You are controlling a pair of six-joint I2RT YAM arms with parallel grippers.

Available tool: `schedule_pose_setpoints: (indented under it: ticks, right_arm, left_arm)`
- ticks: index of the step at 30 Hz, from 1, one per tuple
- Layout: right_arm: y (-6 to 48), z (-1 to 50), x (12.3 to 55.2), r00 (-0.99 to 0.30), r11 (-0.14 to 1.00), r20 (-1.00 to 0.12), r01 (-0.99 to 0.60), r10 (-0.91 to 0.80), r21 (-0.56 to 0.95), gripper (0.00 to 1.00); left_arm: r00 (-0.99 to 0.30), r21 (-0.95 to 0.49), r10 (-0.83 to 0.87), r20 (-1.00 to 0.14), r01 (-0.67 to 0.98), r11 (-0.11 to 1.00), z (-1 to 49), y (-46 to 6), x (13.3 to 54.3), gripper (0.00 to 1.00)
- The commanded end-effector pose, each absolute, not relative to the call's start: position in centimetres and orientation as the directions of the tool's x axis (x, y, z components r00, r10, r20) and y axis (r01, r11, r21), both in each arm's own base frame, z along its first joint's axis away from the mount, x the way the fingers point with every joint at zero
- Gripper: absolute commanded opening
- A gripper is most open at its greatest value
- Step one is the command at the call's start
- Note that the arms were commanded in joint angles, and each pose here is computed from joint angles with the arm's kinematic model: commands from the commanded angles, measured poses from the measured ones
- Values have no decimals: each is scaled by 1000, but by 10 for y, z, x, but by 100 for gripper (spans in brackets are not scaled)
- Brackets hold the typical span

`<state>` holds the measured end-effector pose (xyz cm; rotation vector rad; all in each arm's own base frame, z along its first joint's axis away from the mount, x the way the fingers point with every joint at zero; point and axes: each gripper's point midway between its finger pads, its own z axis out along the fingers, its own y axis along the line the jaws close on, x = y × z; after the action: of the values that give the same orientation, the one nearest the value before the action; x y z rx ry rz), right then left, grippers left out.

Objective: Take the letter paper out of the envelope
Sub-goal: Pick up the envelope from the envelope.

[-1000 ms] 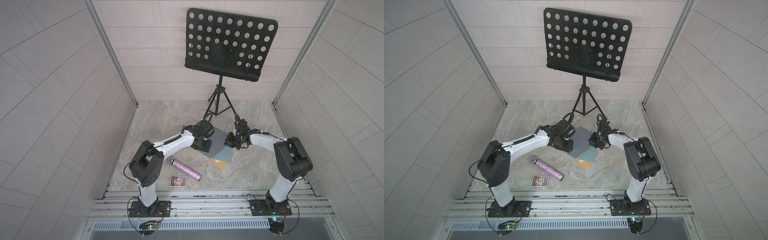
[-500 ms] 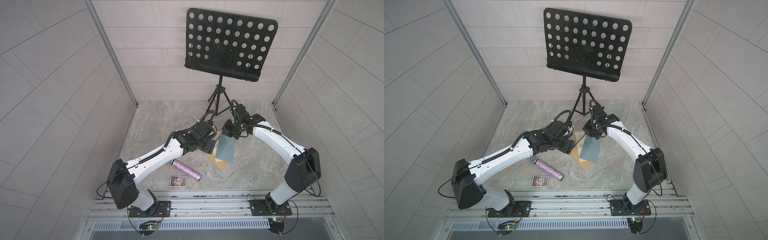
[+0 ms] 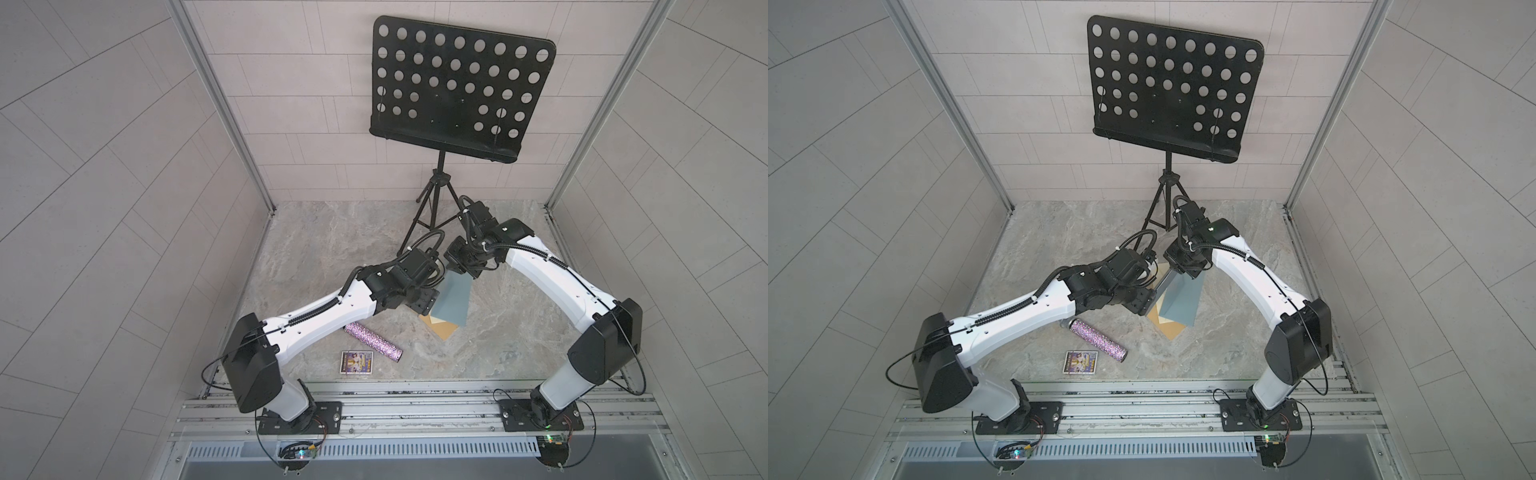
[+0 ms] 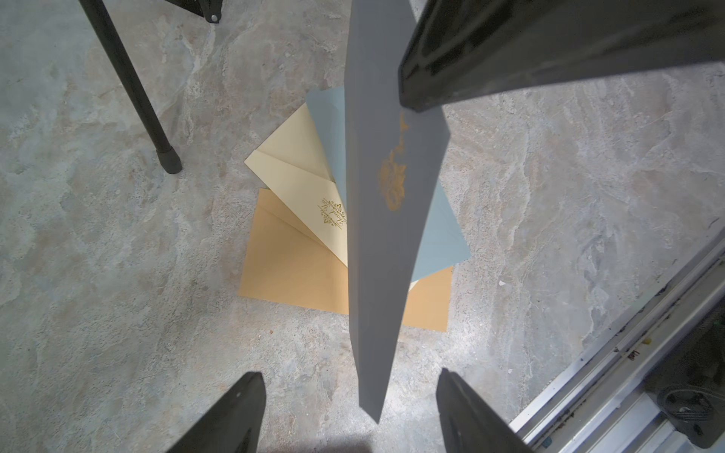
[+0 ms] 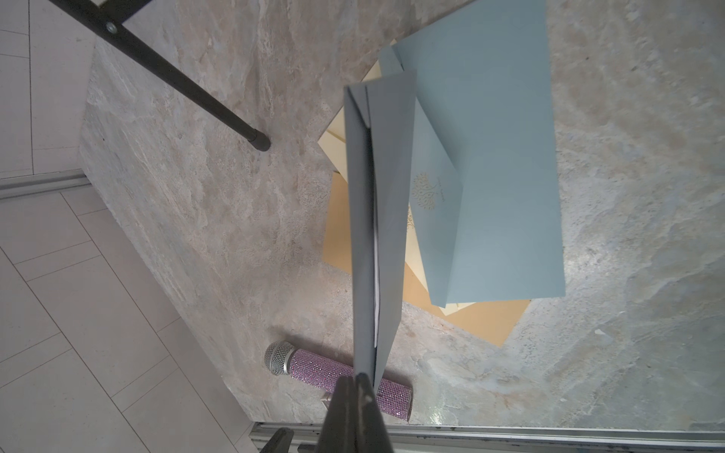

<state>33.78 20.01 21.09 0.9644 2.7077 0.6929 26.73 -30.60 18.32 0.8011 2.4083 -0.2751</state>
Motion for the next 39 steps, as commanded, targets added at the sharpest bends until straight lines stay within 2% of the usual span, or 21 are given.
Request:
schedule_pose_setpoints:
  ticks: [1, 4, 9, 11, 15, 22, 23, 25, 29, 31, 32, 34, 37, 39]
  right_arm:
    - [194, 214, 327, -755, 675, -5, 585, 656, 449, 0]
    - [194, 218, 326, -756, 672, -2, 581, 655, 458, 0]
    - [201, 221, 323, -760, 660, 31, 583, 649, 474, 0]
    - [202, 224, 324, -757, 650, 36, 584, 652, 486, 0]
    - [206, 231, 325, -761, 644, 44, 577, 647, 502, 0]
    - [211, 239, 323, -756, 616, 74, 582, 650, 531, 0]
    - [210, 240, 323, -754, 613, 74, 583, 653, 534, 0]
    - [210, 242, 322, -752, 609, 73, 583, 655, 538, 0]
    - [201, 250, 325, -749, 610, 10, 547, 662, 573, 0]
    - [185, 258, 328, -719, 602, -73, 517, 691, 608, 30]
    - [181, 263, 330, -702, 586, -101, 496, 705, 640, 38]
    - [172, 266, 328, -666, 545, -120, 480, 737, 687, 46]
    - [182, 266, 328, -680, 520, -105, 443, 726, 731, 46]
    - [199, 262, 330, -709, 506, -79, 416, 701, 755, 31]
  left_arm:
    - [-622, 72, 523, -583, 602, 796, 184, -303, 278, 77]
    - [-605, 65, 530, -594, 620, 782, 185, -309, 279, 76]
    - [-604, 86, 540, -586, 616, 783, 183, -315, 288, 69]
    - [-603, 64, 547, -582, 636, 769, 182, -323, 287, 64]
    - [-603, 35, 535, -592, 644, 765, 181, -330, 287, 59]
    - [-622, 41, 528, -579, 624, 780, 178, -329, 296, 30]
    - [-625, 41, 524, -579, 620, 784, 178, -328, 297, 23]
    - [-633, 34, 504, -588, 603, 797, 182, -326, 302, 1]
    - [-659, -2, 456, -598, 570, 822, 191, -318, 306, 0]
    - [-679, -49, 409, -609, 547, 836, 201, -311, 308, 0]
    - [-687, -70, 391, -613, 539, 839, 205, -308, 308, 0]
    - [-713, -130, 349, -608, 523, 842, 211, -303, 307, 0]
    - [-733, -183, 328, -596, 521, 833, 217, -302, 301, 0]
    - [-740, -193, 322, -590, 517, 834, 218, -300, 298, 0]
